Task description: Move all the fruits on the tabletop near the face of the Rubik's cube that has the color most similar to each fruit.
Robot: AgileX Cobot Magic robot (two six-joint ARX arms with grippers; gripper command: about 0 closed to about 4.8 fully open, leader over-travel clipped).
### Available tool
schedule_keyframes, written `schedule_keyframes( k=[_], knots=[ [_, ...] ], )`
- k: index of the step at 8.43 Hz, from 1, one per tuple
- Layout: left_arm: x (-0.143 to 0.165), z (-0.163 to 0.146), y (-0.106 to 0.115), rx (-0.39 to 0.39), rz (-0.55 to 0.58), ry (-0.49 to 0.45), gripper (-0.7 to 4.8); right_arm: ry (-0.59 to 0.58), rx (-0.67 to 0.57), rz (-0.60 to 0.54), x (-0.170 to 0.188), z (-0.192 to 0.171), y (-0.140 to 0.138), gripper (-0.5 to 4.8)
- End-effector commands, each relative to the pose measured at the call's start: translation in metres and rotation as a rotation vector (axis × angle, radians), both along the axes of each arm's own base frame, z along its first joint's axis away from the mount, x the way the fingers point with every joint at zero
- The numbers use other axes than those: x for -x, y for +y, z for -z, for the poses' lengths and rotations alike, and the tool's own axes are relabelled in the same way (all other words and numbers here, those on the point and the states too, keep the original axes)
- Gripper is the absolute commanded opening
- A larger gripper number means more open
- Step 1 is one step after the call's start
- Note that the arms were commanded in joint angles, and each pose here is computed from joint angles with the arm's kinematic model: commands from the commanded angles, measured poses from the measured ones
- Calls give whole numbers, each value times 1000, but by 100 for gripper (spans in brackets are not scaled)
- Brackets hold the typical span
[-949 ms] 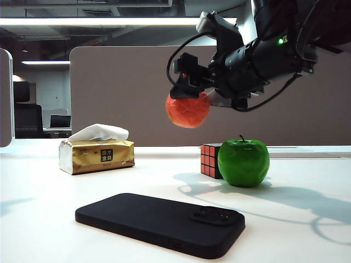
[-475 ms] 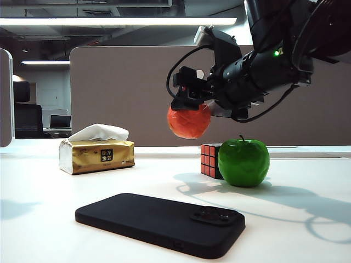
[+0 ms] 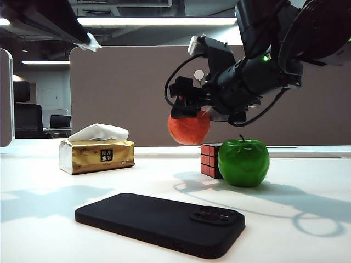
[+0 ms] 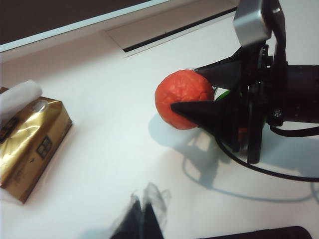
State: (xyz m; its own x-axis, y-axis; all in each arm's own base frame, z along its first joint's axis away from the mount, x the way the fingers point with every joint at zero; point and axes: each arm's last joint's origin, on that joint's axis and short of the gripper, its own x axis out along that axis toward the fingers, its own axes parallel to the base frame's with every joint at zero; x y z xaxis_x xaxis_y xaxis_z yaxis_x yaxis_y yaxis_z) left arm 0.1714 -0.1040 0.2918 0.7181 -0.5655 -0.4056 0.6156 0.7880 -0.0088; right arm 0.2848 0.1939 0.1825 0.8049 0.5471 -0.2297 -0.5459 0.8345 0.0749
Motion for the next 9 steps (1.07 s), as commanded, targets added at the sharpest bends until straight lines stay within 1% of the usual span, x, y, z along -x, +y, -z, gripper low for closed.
schedule_keyframes(
  k=[1,2,4,5,9],
  knots=[
    [-15,8,-11,36,46,12,-5,1,7,7,0,-1,0,309],
    [-20,9,-13,47,46,-2,-5,-6,14,49,-1,-2,-1,309],
    [-25,16,-18,43,64,30,-5,-18,5,49,-3,-5,0,309],
    [-29,16,-20,59,82,17,-5,-28,-2,48,-6,-10,2,309],
    [-29,16,-21,64,88,15,-5,1,18,47,-5,-6,1,309]
  ],
)
